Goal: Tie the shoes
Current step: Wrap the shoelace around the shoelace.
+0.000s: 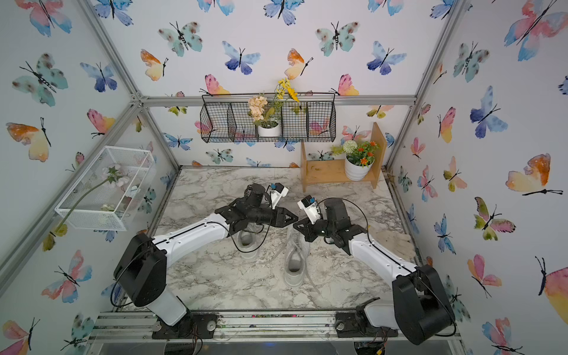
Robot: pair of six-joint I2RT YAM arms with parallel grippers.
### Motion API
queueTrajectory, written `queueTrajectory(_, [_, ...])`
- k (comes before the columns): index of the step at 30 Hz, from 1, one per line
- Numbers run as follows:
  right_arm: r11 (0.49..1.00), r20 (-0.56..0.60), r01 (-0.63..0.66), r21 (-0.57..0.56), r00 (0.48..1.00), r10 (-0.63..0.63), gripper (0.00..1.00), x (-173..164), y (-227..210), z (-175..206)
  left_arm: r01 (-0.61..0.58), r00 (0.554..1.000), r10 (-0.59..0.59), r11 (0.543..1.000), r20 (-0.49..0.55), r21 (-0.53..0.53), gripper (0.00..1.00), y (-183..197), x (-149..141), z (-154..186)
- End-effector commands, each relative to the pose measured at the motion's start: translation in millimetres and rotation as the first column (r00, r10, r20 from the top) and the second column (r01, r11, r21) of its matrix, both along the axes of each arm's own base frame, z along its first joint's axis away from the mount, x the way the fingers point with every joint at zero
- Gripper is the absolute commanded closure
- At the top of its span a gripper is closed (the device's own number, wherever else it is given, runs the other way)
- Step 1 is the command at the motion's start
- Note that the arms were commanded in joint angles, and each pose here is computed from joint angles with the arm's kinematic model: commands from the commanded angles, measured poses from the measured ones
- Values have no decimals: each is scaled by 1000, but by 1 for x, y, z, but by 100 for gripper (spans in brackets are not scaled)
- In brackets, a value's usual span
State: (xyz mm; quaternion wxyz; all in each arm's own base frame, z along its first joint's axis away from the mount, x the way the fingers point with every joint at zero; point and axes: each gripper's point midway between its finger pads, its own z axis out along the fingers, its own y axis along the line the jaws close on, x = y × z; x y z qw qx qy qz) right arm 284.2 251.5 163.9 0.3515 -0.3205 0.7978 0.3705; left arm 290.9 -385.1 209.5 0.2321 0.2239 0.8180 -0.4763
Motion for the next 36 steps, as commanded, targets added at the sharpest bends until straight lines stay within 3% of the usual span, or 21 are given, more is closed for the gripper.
queueTrajectory(1, [1000,-25,-30,6,999,30,98,-7,2,-6,35,999,-35,999,1,-3,67,-8,-5,1])
queueTrajectory(8, [999,-25,-31,19,999,31,98,-8,3,-4,6,1000,-6,999,-2,41,68,-6,0,-9])
queueTrajectory(14, [999,-16,-27,37,999,28,98,-7,4,2,-4,1000,4,997,-5,74,76,-5,1,-18])
queueTrajectory(19, [999,-12,-14,43,1000,14,97,-7,3,6,-3,1000,4,997,-8,80,95,-4,0,-22])
queueTrajectory(20, [999,-14,-10,38,1000,11,95,-8,2,6,-7,1000,7,997,-4,82,100,-3,0,-21])
queueTrajectory(22, [1000,-24,17,5,1000,-17,86,-9,-5,7,-17,1000,17,996,6,86,100,-1,1,-20])
queueTrajectory(28, [978,-75,167,-121,981,-177,44,-30,-43,-3,-30,999,27,995,26,96,100,5,0,-16])
queueTrajectory(31, [973,-154,208,-102,963,-222,39,-47,-51,-10,-30,999,27,995,29,96,100,8,-2,-15])
queueTrajectory(36, [981,-307,182,-69,932,-195,40,-74,-48,-39,-63,997,57,992,52,110,100,12,3,-15])
